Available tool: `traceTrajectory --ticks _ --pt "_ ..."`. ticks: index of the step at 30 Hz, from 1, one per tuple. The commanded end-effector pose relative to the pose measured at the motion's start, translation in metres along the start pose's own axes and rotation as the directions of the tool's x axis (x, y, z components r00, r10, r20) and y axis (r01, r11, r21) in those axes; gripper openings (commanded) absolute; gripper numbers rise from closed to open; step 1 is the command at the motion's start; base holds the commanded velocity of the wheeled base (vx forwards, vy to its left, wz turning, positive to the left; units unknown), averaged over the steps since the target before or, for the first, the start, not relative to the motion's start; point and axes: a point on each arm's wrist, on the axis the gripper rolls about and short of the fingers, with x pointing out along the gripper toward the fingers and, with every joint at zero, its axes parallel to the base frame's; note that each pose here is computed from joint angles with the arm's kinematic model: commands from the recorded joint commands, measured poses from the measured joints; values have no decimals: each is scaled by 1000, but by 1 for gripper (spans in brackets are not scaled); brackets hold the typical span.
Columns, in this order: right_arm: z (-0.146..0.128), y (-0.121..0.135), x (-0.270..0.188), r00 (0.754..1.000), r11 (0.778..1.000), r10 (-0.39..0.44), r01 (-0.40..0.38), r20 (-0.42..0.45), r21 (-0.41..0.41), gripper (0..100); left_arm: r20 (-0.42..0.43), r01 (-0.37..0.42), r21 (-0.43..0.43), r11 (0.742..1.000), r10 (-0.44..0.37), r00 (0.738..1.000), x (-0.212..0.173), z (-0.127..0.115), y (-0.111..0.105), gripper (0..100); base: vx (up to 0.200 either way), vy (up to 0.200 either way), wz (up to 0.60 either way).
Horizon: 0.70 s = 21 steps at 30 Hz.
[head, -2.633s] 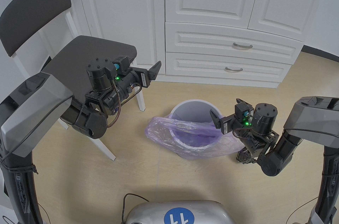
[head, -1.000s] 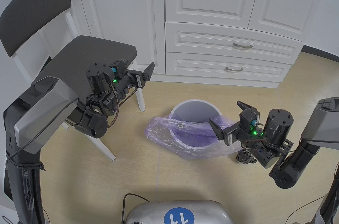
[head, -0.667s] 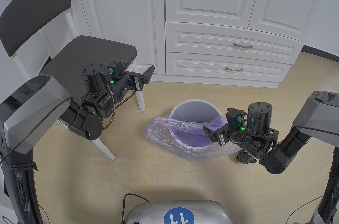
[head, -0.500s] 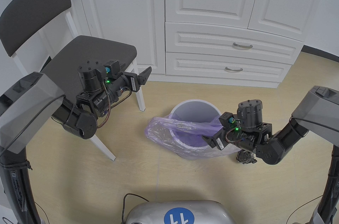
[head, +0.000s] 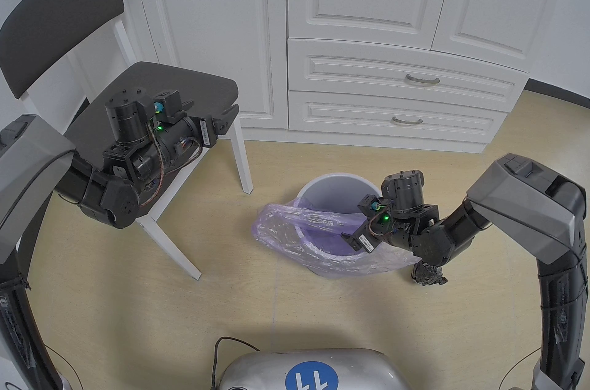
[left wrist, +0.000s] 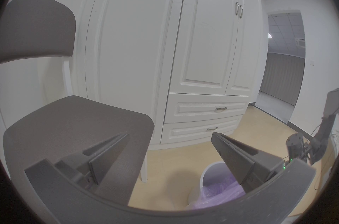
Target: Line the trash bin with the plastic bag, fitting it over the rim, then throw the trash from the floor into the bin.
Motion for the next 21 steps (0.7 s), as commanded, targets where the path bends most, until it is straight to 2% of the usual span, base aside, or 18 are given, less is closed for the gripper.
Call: traceTrajectory --ticks 1,3,4,8,14,17,19,20,21 --pt "-21 10 33 998 1000 -18 18 -55 1 100 24 -11 3 1000 11 1000 -2 8 5 100 0 0 0" --pt "-23 9 42 998 999 -39 39 -49 10 100 24 -12 3 1000 12 1000 -2 8 5 100 0 0 0" --pt "-22 6 46 998 999 -48 49 -41 21 0 24 -12 3 1000 12 1000 -2 8 5 100 0 0 0" --pt "-8 -3 50 996 993 -92 92 1 75 0 22 -12 2 1000 12 1000 -2 7 5 100 0 0 0" --pt "13 -24 55 982 979 -180 173 63 111 0 28 -14 3 1000 14 1000 0 8 6 100 0 0 0" --pt "29 -35 68 952 947 -289 269 99 177 0 24 -12 3 1000 12 1000 0 7 6 100 0 0 0" --pt "36 -39 80 928 918 -353 319 120 237 0 22 -9 4 1000 9 1000 0 6 4 100 0 0 0" --pt "36 -39 81 926 916 -357 322 121 241 0 22 -9 4 1000 9 1000 0 6 4 100 0 0 0" --pt "36 -39 94 904 891 -407 362 129 273 0 19 -8 3 1000 8 1000 1 5 4 100 0 0 0"
